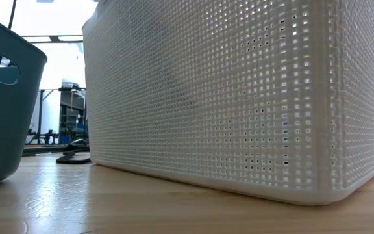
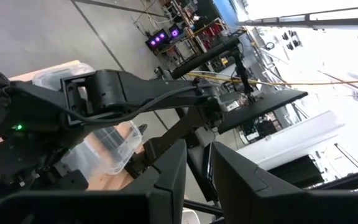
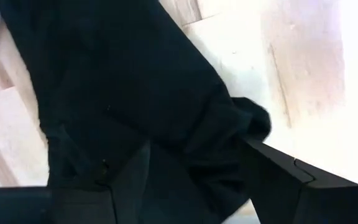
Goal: Pick & Place Cloths
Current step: Put the black shorts into the transparent bin
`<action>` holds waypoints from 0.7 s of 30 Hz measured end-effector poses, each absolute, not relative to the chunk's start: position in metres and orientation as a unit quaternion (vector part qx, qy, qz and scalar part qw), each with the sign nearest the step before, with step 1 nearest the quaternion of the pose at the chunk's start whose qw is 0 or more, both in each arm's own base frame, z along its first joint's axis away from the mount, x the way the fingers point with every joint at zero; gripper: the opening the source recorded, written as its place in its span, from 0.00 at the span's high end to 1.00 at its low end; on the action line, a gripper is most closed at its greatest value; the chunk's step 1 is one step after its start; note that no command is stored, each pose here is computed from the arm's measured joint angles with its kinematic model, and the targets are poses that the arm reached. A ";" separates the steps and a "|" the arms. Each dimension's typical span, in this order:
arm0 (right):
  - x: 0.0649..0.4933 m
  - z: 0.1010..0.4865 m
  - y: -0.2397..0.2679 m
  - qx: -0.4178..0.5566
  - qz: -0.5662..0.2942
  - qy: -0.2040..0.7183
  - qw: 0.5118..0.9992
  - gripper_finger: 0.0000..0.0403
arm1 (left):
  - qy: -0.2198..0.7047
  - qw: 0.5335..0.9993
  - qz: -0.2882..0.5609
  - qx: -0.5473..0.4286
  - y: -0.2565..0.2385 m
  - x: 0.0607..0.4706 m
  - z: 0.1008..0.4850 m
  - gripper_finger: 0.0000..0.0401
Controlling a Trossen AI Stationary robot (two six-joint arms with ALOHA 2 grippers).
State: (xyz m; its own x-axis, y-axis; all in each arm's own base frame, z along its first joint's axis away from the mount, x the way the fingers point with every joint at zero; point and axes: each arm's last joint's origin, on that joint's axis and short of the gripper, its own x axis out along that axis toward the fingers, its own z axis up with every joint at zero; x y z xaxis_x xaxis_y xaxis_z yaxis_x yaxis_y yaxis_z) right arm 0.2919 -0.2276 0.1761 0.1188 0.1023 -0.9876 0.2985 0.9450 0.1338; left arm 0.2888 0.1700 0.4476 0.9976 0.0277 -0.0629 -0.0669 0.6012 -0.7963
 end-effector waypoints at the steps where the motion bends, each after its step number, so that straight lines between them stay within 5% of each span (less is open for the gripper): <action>1: 0.291 0.173 -0.227 0.154 -0.069 0.660 0.732 0.42 | 0.022 0.894 0.026 -0.446 0.170 0.289 0.448 0.80; 8: 0.287 0.157 -0.224 0.161 -0.074 0.659 0.731 0.49 | 0.022 0.894 0.026 -0.446 0.170 0.289 0.448 0.80; 16: 0.288 0.163 -0.224 0.174 -0.084 0.660 0.726 0.92 | 0.022 0.894 0.026 -0.446 0.170 0.289 0.448 0.80; 21: 0.293 0.198 -0.228 0.161 -0.096 0.636 0.749 0.97 | 0.022 0.894 0.026 -0.446 0.170 0.289 0.448 0.80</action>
State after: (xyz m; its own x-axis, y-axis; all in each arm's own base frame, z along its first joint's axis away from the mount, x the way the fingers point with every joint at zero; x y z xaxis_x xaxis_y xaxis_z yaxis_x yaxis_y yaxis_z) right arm 0.2927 -0.2281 0.1976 0.1738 0.0613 -0.9829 0.3474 0.9301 0.1194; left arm 0.2888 0.1698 0.4476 0.9977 0.0270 -0.0629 -0.0665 0.6000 -0.7972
